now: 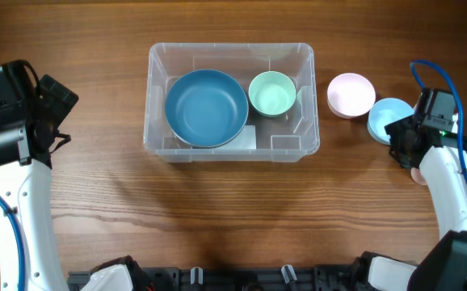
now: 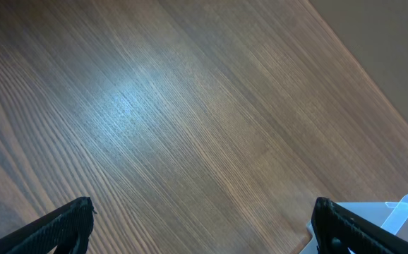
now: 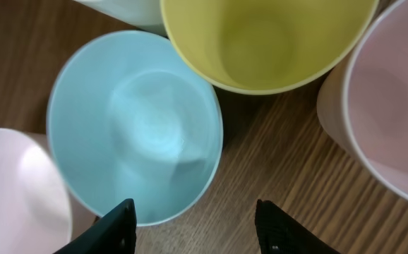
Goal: Pack container
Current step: 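Move the right gripper back to the light blue bowl and grasp its rim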
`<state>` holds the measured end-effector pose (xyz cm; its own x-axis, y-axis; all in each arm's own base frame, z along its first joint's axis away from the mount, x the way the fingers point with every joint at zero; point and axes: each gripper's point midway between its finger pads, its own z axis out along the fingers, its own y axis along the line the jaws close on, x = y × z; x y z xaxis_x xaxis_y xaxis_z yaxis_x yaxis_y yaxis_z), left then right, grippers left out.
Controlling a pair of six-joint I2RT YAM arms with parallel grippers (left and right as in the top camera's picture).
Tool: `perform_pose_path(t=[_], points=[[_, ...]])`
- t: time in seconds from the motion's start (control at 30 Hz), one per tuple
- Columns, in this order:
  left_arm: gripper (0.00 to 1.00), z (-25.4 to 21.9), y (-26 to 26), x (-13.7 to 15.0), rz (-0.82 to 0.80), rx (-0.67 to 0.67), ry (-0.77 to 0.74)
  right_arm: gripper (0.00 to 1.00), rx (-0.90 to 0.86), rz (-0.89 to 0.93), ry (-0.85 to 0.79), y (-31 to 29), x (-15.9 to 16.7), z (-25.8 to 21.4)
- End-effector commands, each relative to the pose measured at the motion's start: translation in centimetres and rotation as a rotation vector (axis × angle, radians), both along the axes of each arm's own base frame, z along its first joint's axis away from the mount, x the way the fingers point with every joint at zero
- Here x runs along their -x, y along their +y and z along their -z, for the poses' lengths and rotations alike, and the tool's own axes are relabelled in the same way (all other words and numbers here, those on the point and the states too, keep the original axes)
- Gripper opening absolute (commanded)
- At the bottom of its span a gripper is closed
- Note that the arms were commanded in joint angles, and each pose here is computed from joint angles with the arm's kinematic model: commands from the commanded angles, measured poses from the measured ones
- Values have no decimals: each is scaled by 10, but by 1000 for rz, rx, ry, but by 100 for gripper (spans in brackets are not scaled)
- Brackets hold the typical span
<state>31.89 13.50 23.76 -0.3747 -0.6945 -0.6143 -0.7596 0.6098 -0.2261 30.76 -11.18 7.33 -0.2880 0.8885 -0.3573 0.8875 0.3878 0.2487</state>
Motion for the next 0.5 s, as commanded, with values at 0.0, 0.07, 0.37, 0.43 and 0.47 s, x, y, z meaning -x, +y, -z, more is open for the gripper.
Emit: perform_pose_path(t=[0.0,0.07,0.37,0.43,0.47], points=[[100,-2,1,-1,2,1,-2,55,1,35,24,-6,-1,15],[100,-2,1,-1,2,1,-2,55,2,35,20,-8,-6,20],[100,-2,1,-1,2,1,-2,54,-6,48,72,-12,-7,45],[100,-2,1,-1,2,1,-2,52,-2,49,69,-13,-8,46],[100,-2,1,-1,2,1,-2,51,1,49,66,-14,-9,45]])
